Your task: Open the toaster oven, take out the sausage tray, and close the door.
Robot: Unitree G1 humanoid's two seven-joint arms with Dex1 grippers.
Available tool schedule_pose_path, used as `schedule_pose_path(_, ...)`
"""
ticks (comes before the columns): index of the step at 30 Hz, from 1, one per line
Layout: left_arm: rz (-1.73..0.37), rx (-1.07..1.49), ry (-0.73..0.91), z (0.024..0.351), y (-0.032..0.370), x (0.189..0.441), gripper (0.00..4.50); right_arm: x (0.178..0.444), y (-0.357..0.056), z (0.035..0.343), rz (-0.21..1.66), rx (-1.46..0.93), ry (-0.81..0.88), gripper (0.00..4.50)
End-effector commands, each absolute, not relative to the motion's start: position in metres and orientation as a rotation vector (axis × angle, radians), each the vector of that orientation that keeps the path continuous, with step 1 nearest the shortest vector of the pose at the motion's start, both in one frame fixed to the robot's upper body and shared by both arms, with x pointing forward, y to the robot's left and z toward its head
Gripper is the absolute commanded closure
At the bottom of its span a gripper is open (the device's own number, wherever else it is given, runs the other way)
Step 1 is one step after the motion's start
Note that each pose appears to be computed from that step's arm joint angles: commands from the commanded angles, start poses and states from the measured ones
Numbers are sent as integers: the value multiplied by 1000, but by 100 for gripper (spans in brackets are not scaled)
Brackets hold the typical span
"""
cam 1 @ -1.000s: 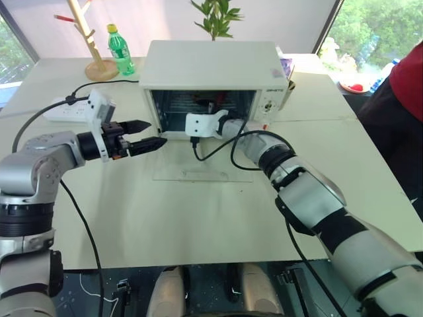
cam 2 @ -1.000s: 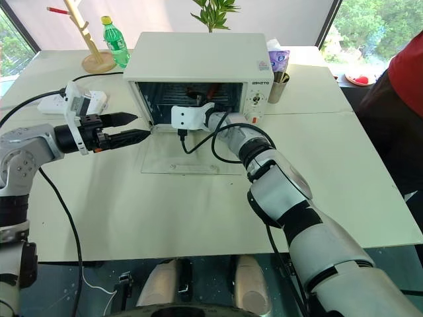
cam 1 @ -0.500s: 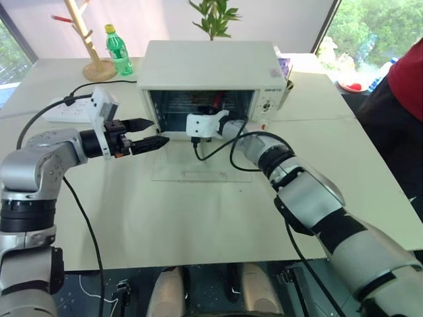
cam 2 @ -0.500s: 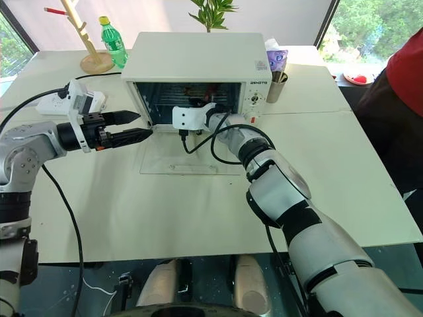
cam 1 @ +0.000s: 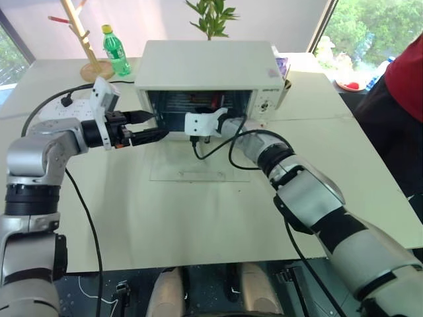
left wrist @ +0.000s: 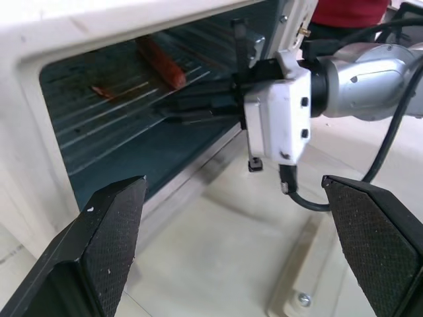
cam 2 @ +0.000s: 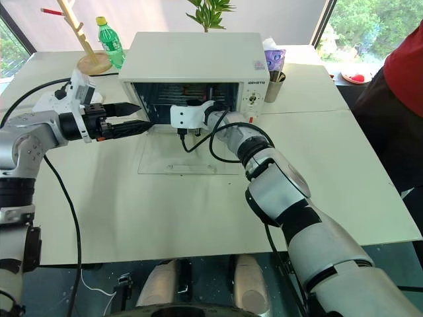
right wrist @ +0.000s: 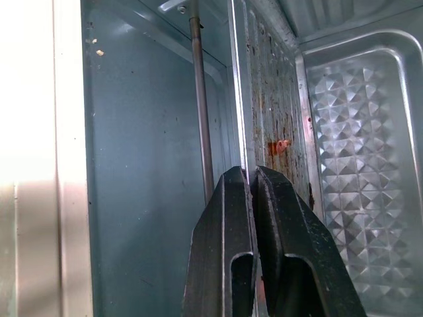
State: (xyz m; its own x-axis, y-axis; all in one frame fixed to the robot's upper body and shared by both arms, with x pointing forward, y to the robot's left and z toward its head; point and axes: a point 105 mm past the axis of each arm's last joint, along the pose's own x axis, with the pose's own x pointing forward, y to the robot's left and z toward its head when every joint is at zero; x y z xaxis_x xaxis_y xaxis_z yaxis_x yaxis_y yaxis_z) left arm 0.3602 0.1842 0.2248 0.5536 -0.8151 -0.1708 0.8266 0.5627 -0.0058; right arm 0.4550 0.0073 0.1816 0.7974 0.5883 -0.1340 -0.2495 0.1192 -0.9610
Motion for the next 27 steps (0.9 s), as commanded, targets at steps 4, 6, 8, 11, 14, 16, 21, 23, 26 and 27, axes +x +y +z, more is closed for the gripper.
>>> schedule_pose_path(4, -984, 127, 110, 241, 185, 371, 0, 446, 20, 198, 666, -1287, -420, 442)
schedule_pose_path(6, -989, 135, 110, 241, 184, 373, 0, 444, 22, 201, 680, -1275, -437, 442)
schedule_pose_path(8, -991, 140, 111, 240, 185, 375, 0, 440, 24, 203, 696, -1264, -456, 442)
schedule_pose_path(11, -992, 144, 110, 240, 185, 379, 0, 436, 26, 205, 714, -1267, -483, 442)
schedule_pose_path(14, -990, 148, 110, 240, 186, 383, 0, 430, 28, 209, 728, -1270, -510, 442)
schedule_pose_path(16, -990, 150, 110, 240, 186, 385, 0, 425, 29, 211, 740, -1269, -532, 442)
schedule_pose_path(21, -994, 158, 111, 240, 186, 387, 0, 410, 24, 209, 756, -1273, -564, 442)
schedule_pose_path(23, -996, 161, 111, 240, 186, 388, 0, 402, 18, 204, 765, -1271, -565, 442)
schedule_pose_path(26, -1002, 161, 114, 240, 185, 389, 0, 392, 9, 200, 765, -1267, -557, 442)
schedule_pose_path(27, -1006, 162, 116, 239, 185, 389, 0, 389, 6, 199, 763, -1269, -554, 442)
